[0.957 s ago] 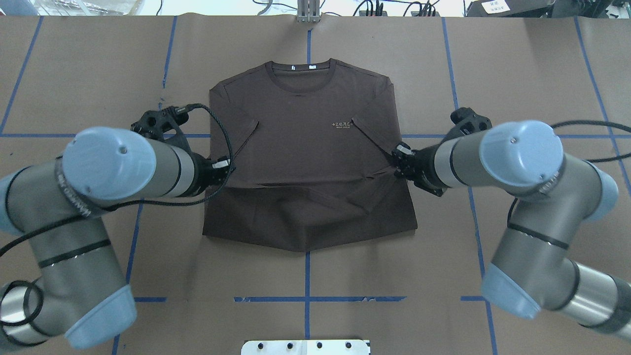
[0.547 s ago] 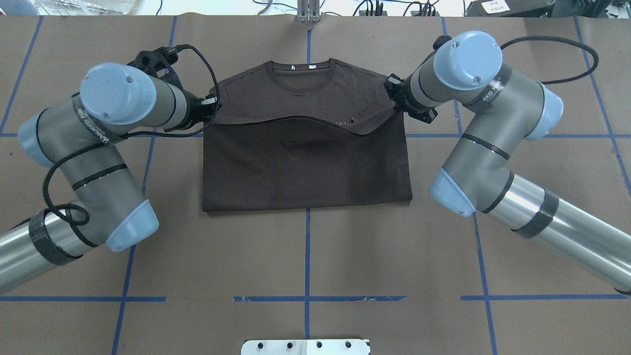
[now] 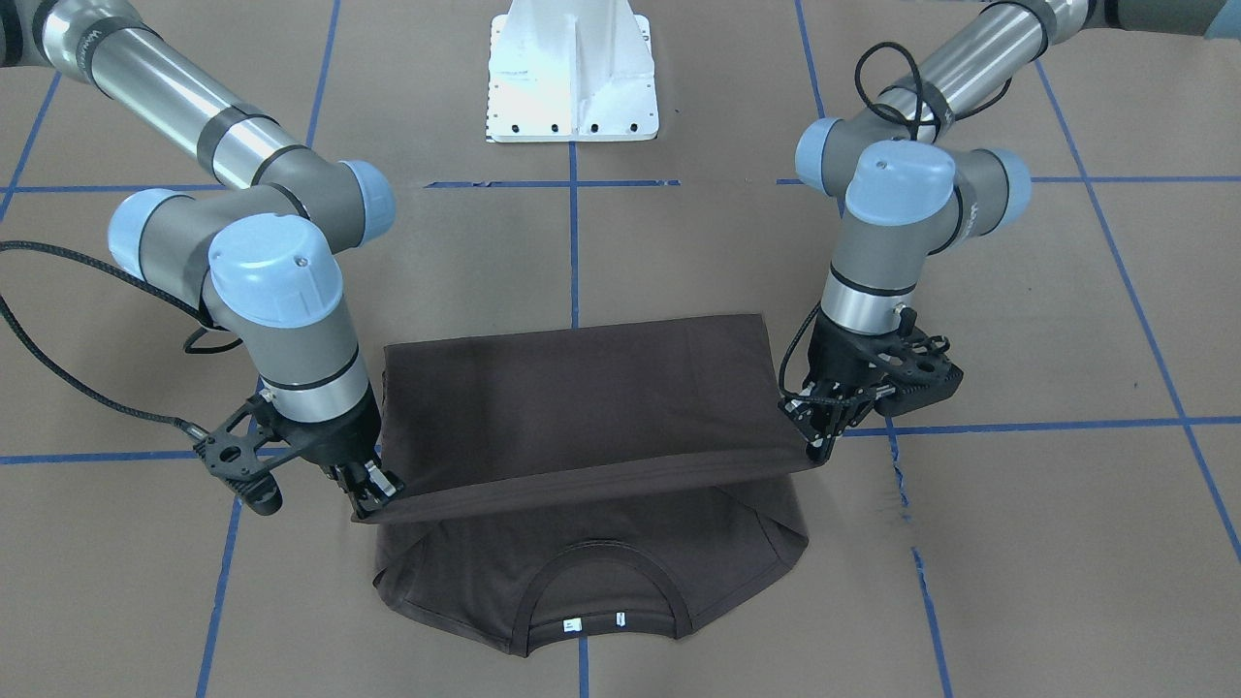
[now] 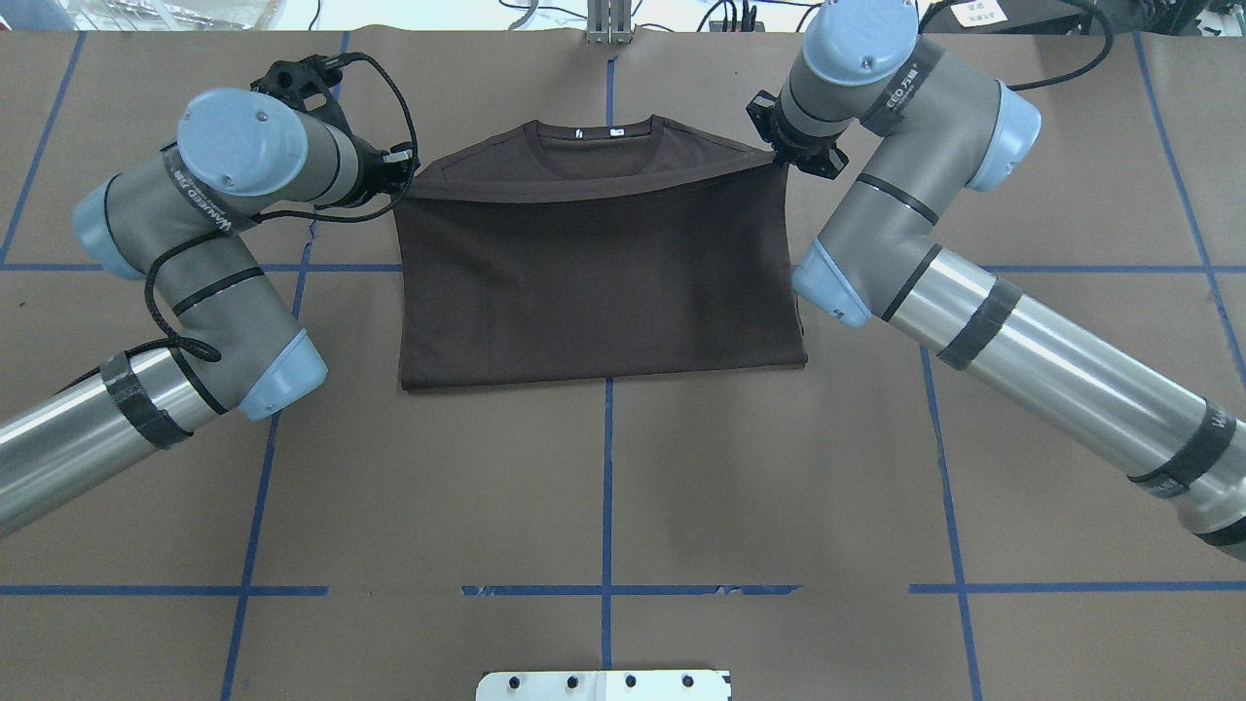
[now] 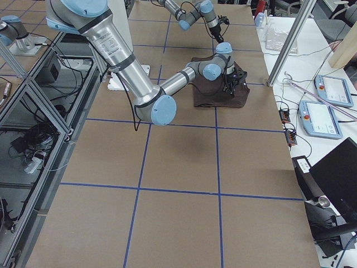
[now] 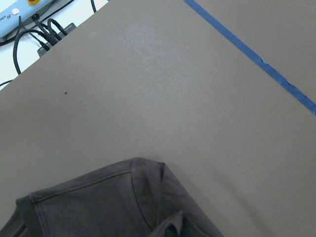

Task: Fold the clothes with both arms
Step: 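Release the hem at the collar and draw the right gripper back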

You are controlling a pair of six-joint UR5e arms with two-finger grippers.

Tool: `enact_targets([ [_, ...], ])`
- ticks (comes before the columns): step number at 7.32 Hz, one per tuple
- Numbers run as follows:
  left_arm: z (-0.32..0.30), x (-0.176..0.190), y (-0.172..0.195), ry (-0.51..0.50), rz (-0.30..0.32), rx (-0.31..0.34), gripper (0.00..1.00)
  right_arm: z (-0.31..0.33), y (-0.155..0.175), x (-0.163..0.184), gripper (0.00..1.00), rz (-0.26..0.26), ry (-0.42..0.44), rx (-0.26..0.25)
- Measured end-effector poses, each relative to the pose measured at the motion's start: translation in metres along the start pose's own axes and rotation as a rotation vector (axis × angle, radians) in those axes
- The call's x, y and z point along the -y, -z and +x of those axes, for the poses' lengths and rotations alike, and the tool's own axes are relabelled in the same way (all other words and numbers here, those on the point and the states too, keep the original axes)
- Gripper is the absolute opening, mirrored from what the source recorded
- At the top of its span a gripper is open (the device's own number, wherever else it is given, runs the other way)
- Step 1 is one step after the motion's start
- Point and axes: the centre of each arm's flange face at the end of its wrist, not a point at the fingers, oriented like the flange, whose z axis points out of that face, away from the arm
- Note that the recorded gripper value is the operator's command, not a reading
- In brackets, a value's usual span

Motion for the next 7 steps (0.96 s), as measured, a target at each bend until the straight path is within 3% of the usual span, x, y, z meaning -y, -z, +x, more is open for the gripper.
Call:
enact_targets([
  [1,0.001,0.002,-0.013,-0.001,0.000,0.006,0.00,-0.008,-0.004,0.000,0.00,0.002,0.001,-0.008],
  [2,0.001,0.003,-0.024,-0.001,0.000,0.002,0.10,-0.012,-0.009,0.000,0.00,0.006,0.003,-0.008],
  [3,-0.001,0.004,-0.033,-0.003,0.001,-0.006,0.32,-0.015,-0.018,0.000,0.09,0.009,0.007,0.001],
  [4,0.000,0.005,-0.039,-0.004,0.003,-0.015,0.39,-0.015,-0.027,0.001,0.52,0.010,0.010,0.006],
  [5,-0.001,0.006,-0.040,-0.005,0.006,-0.035,0.39,-0.016,-0.030,0.001,0.74,0.010,0.012,0.009],
  [7,-0.005,0.009,-0.037,-0.009,0.013,-0.083,0.40,-0.023,-0.025,-0.001,0.70,0.008,0.018,0.022],
])
